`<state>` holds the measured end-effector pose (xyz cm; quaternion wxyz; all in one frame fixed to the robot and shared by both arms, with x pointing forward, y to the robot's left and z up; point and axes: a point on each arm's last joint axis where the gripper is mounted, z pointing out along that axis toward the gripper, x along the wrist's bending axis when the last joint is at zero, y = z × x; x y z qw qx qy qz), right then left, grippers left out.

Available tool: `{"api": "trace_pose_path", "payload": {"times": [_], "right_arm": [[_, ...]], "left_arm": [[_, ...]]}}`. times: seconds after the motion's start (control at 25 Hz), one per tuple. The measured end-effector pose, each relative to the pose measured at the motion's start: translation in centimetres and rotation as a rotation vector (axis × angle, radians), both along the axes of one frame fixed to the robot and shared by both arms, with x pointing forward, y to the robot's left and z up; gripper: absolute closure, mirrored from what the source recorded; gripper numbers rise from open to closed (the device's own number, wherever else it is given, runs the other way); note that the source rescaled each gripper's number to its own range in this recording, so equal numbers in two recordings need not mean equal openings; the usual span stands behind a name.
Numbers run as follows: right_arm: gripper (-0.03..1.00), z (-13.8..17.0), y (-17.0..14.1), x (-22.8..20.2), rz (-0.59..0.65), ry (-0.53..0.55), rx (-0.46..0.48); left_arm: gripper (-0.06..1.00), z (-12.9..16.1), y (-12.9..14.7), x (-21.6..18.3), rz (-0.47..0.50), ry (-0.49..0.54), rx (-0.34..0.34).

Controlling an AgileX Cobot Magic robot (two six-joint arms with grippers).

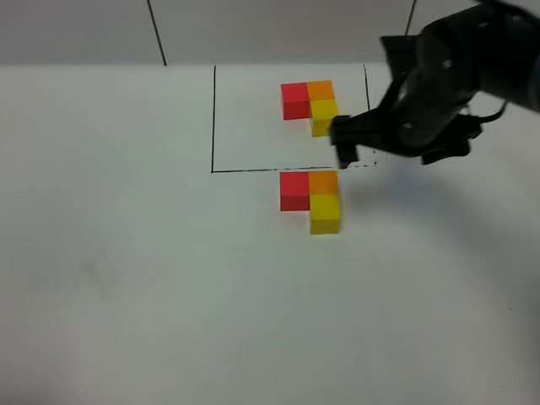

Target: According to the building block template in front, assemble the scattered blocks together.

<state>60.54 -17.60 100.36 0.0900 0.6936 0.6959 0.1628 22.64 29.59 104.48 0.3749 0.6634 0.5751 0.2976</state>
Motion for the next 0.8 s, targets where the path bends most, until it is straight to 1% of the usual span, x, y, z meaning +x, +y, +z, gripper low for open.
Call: {"api": "trace_pose_path", "payload": {"times": [0.08, 0.24, 0.36, 0.44, 0.56, 0.64, 0.8], "right_arm": [[-0.03, 0.8, -4.1, 0.2, -0.036, -0.019, -0.011], [-0.03, 2.5, -10.9, -2.0, -0.106, -0.066, -0.048], [-0.03, 3.9, -13.9, -5.1, -0.134, -0.098, -0.077], [-0.03, 5.0, -14.6, -7.4, -0.15, -0.13, -0.086], [-0.03, 7.2, -14.9, -11.3, -0.166, -0.195, -0.098], [-0.03, 7.9, -14.7, -13.8, -0.176, -0.208, -0.101], [-0.03, 8.3, -14.2, -18.8, -0.206, -0.231, -0.088]], "left_arm": [[0.72, 0.0, 0.0, 0.0, 0.0, 0.0, 0.0], [0.72, 0.0, 0.0, 0.0, 0.0, 0.0, 0.0], [0.72, 0.0, 0.0, 0.0, 0.0, 0.0, 0.0], [0.72, 0.0, 0.0, 0.0, 0.0, 0.0, 0.0], [0.72, 0.0, 0.0, 0.0, 0.0, 0.0, 0.0], [0.72, 0.0, 0.0, 0.0, 0.0, 0.0, 0.0], [0.72, 0.0, 0.0, 0.0, 0.0, 0.0, 0.0]]}}
